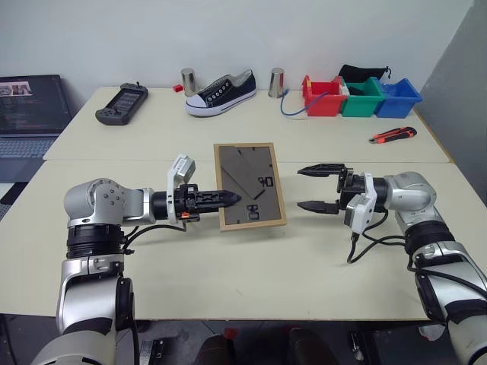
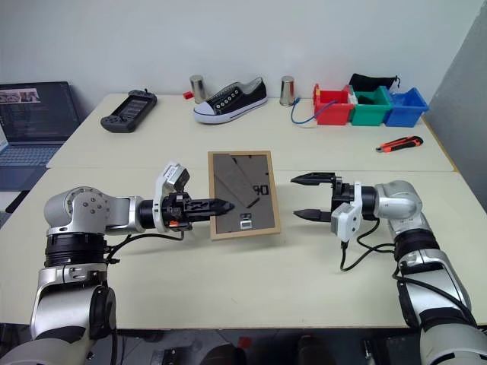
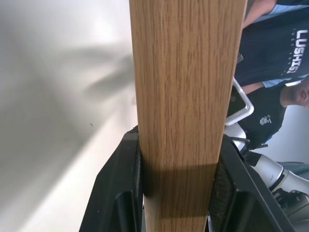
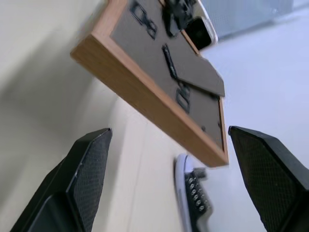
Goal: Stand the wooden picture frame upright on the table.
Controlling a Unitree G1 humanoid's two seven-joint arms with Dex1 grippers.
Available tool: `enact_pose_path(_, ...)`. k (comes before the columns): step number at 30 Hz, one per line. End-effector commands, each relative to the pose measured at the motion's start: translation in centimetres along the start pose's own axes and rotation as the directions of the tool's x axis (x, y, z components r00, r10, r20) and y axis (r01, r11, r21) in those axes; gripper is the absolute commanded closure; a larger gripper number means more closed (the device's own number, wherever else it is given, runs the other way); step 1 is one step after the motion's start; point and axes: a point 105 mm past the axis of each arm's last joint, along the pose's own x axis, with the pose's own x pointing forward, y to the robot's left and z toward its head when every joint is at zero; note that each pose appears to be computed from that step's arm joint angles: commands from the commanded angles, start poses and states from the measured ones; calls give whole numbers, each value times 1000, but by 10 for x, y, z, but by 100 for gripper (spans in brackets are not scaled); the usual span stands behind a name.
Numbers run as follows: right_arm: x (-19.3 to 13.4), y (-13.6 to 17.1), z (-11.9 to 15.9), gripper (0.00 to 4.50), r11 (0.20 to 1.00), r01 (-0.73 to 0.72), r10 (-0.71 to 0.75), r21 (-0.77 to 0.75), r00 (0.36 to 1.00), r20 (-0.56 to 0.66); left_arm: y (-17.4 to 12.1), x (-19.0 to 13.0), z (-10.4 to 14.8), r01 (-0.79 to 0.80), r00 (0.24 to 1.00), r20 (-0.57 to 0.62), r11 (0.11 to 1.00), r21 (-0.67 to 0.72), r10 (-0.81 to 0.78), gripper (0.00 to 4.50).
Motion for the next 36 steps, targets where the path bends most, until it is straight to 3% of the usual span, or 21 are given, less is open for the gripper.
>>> enact_pose_path(1,2,-14,5,41,993,53,-51,-101,998,27,-16,-1,5,56,998,13,997,44,-57,322)
enact_pose_path(5,-1,-23,-9,41,995,87,-89,-56,996,-29,-15,-2,6,49,999,21,998,40,-49,322)
enact_pose_path(8,-12,-40,-49,41,973,152,-112,173,969,-221,-14,-6,5,31,999,22,999,43,-32,322)
enact_pose_path(10,-18,-39,-69,41,910,132,-18,394,960,-279,-13,-9,4,21,999,25,999,44,-22,322)
enact_pose_path(13,-23,-41,-74,41,748,57,108,662,973,-206,-12,-13,3,13,1000,28,999,43,-14,322)
enact_pose_path(14,-25,-45,-76,41,630,37,150,775,974,-169,-12,-14,1,7,1000,26,999,45,-8,322)
enact_pose_path(16,-19,-76,-72,41,178,25,141,984,989,-51,-11,-15,-1,-1,1000,22,999,45,0,322)
enact_pose_path(18,-8,-108,-57,41,-202,-24,44,979,998,33,-9,-15,-1,-6,1000,18,999,48,5,322)
enact_pose_path(19,-4,-118,-48,41,-315,-61,2,947,998,65,-9,-15,-1,-8,1000,17,999,48,8,322)
enact_pose_path(21,6,-128,-33,41,-452,-134,-45,882,991,127,-7,-13,0,-11,1000,18,999,48,10,322)
enact_pose_path(27,53,-118,-12,41,-487,-185,-14,854,979,204,-5,-7,0,-9,1000,9,999,52,9,322)
enact_pose_path(31,72,-91,-12,41,-369,-108,119,923,980,162,-5,-5,1,-11,1000,0,998,57,11,322)
enact_pose_path(36,83,-87,-4,41,-314,-110,151,943,975,164,-4,-3,0,-10,1000,-2,998,59,10,322)
